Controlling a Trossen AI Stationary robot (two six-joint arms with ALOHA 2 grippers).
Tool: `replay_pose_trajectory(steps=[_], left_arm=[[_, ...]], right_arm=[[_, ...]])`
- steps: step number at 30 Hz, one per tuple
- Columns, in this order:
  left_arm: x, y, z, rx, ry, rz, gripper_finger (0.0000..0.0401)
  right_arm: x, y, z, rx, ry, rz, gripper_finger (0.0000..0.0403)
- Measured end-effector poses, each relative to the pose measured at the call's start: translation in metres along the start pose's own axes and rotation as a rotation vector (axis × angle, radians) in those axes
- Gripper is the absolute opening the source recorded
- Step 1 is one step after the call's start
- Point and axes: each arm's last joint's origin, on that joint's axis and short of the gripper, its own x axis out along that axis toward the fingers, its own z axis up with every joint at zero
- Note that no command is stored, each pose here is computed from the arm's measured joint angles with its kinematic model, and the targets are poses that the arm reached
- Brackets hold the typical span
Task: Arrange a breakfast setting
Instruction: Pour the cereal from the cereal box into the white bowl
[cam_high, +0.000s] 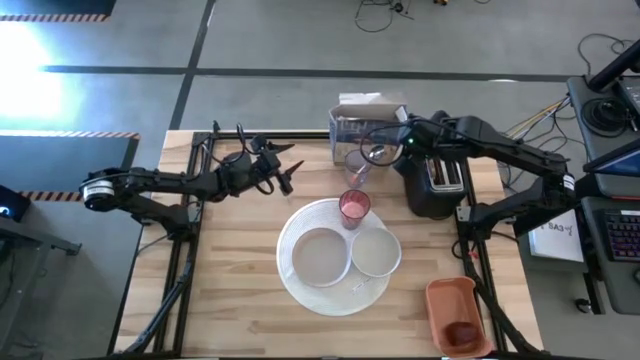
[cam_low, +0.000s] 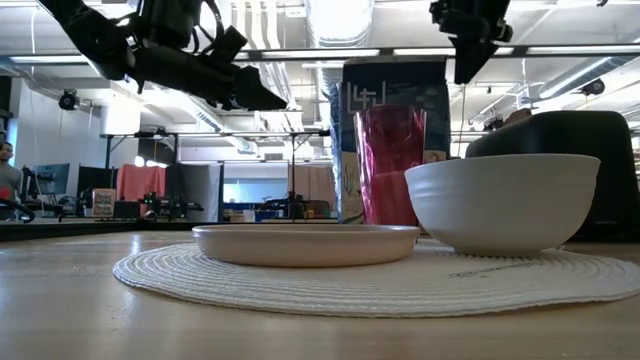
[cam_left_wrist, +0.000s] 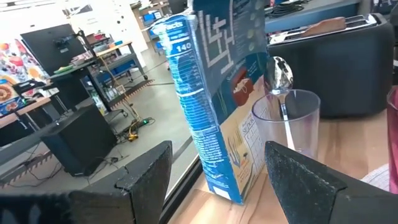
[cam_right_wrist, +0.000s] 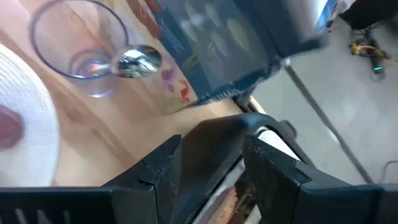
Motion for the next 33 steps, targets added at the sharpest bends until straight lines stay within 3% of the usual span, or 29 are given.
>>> replay_pose_trajectory(steps=[7, 15, 20, 25, 30, 33], left_arm=[[0.002, 0.007, -0.002, -0.003, 0.009, 0.029, 0.024], [0.003, 0.014, -0.004, -0.01, 0.014, 0.041, 0.024], [0.003, 0.012, -0.005, 0.005, 0.011, -0.03, 0.024], [0.004, 0.015, -0.007, 0.043, 0.02, -0.019, 0.0239], [0.006, 0.022, -0.01, 0.037, 0.019, -0.044, 0.0239], [0.007, 0.028, -0.011, 0.035, 0.005, -0.063, 0.024]], right_arm=[[0.008, -0.003, -0.003, 0.069, 0.01, -0.111, 0.0162], [0.016, -0.018, -0.006, 0.11, 0.101, -0.038, 0.0171], [0.02, -0.028, -0.006, 0.078, 0.124, -0.029, 0.021], [0.023, -0.036, -0.001, 0.033, 0.079, -0.032, 0.0256], [0.024, -0.032, -0.002, -0.054, -0.033, 0.127, 0.0286], [0.023, -0.034, -0.012, -0.033, -0.092, 0.164, 0.0298]])
